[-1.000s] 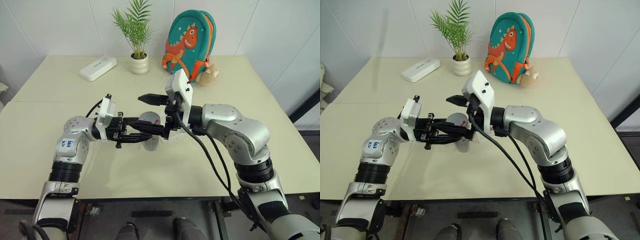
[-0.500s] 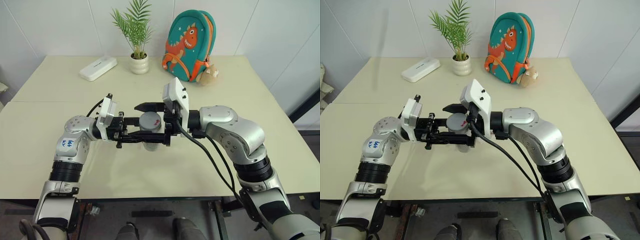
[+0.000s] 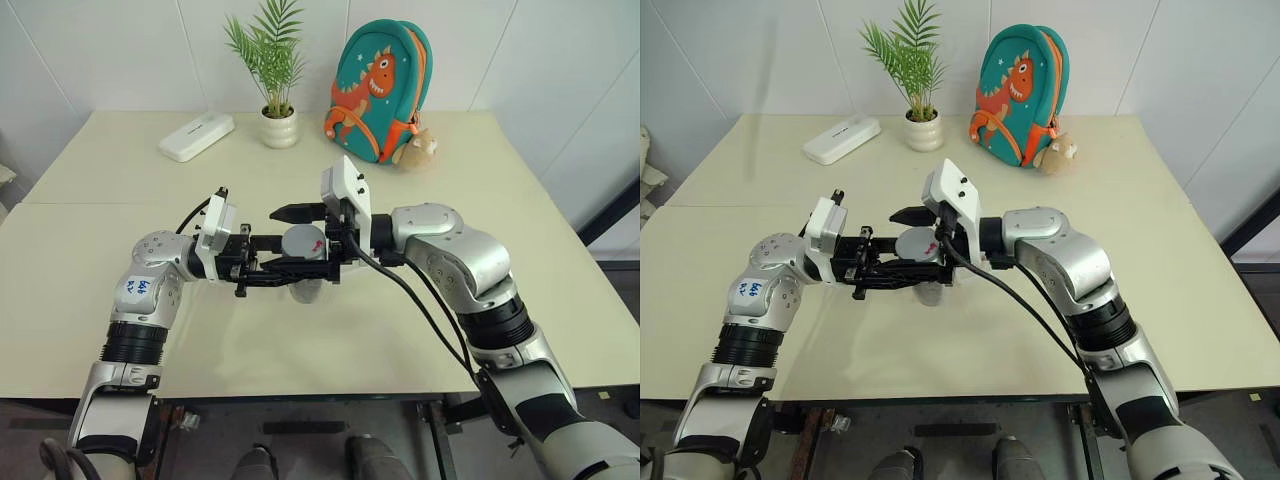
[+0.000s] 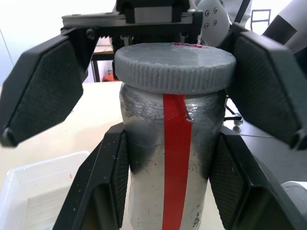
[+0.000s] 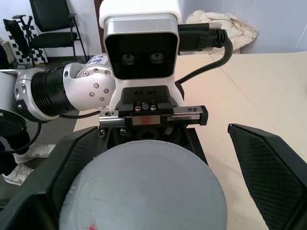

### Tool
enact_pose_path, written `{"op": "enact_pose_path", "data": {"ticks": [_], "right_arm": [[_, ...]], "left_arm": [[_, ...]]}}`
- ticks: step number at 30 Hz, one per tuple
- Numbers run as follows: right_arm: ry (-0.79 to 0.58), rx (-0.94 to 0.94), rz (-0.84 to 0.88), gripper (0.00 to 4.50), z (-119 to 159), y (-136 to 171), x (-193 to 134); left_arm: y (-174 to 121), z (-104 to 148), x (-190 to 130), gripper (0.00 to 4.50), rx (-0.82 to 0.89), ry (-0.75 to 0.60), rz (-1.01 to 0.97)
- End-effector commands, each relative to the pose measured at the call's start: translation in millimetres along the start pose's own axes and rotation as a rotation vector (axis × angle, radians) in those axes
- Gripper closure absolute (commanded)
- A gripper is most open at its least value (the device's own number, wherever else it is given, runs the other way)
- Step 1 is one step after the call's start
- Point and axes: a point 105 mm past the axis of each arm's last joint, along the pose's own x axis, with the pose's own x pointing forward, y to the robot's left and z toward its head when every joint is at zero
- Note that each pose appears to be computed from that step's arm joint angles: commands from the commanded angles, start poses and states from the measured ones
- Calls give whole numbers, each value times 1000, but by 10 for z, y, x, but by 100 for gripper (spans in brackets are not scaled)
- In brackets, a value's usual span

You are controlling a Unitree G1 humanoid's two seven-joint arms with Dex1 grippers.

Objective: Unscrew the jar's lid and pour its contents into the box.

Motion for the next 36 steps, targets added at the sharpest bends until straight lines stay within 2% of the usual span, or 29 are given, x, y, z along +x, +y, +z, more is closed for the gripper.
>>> {"op": "enact_pose_path", "data": {"ticks": [1,15,22,29,36], "right_arm": [[-43,-61,-6,2,187,-18,-46],[9,-62,-148,2,152,-153,-435],[50,-59,-156,2,146,-54,-596],[38,-52,-119,2,243,128,-588],[-26,-54,-117,2,398,161,-468]], "left_arm": [[-25,119,24,255,46,-14,-21],[-17,96,3,255,32,-9,-12],[16,75,-16,255,25,-8,-1],[25,35,-42,255,13,-4,3],[5,44,-18,255,19,-4,-14]]}}
